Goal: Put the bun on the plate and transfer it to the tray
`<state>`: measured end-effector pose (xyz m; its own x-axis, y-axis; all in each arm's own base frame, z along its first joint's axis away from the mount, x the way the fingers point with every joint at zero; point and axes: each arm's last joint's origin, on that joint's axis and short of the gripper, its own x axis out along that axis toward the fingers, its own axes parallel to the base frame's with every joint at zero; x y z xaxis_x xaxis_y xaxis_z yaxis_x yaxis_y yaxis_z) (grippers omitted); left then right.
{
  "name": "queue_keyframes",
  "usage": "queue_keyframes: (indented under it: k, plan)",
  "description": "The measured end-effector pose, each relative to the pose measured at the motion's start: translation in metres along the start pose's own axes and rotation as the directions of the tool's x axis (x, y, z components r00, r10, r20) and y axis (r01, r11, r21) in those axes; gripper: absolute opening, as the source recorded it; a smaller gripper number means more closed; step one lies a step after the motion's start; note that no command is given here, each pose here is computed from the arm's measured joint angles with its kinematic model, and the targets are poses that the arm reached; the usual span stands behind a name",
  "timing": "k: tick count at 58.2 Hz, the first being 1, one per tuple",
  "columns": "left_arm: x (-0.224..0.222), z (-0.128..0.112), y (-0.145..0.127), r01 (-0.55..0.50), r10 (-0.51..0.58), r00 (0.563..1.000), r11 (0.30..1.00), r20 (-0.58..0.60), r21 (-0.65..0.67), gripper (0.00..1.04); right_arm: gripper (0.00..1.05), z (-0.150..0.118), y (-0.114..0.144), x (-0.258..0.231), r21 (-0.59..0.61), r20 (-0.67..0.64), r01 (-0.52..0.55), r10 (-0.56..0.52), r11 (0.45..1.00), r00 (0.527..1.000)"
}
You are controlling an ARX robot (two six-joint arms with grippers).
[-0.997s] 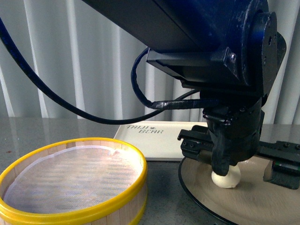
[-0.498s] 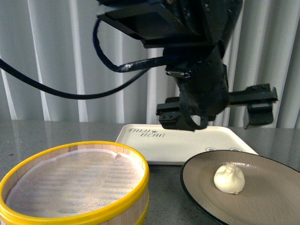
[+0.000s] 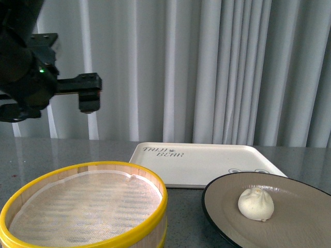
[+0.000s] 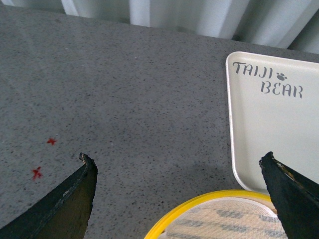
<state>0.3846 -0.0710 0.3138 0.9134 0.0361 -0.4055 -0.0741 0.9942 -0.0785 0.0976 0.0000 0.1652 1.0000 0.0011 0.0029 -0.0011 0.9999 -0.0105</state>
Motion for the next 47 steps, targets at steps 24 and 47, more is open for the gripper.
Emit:
queue_keyframes:
  k: [24,47]
  plan:
    - [-0.049,-0.066,0.036,0.048,-0.077,0.901,0.996,0.426,0.078,0.47,0.96,0.000,0.000,0.000,0.000,0.000,0.000,0.000,1.000,1.000]
    - [-0.101,-0.154,0.075,0.036,-0.071,0.916,0.995,0.396,0.094,0.04,0.96,0.000,0.000,0.000,0.000,0.000,0.000,0.000,1.000,1.000]
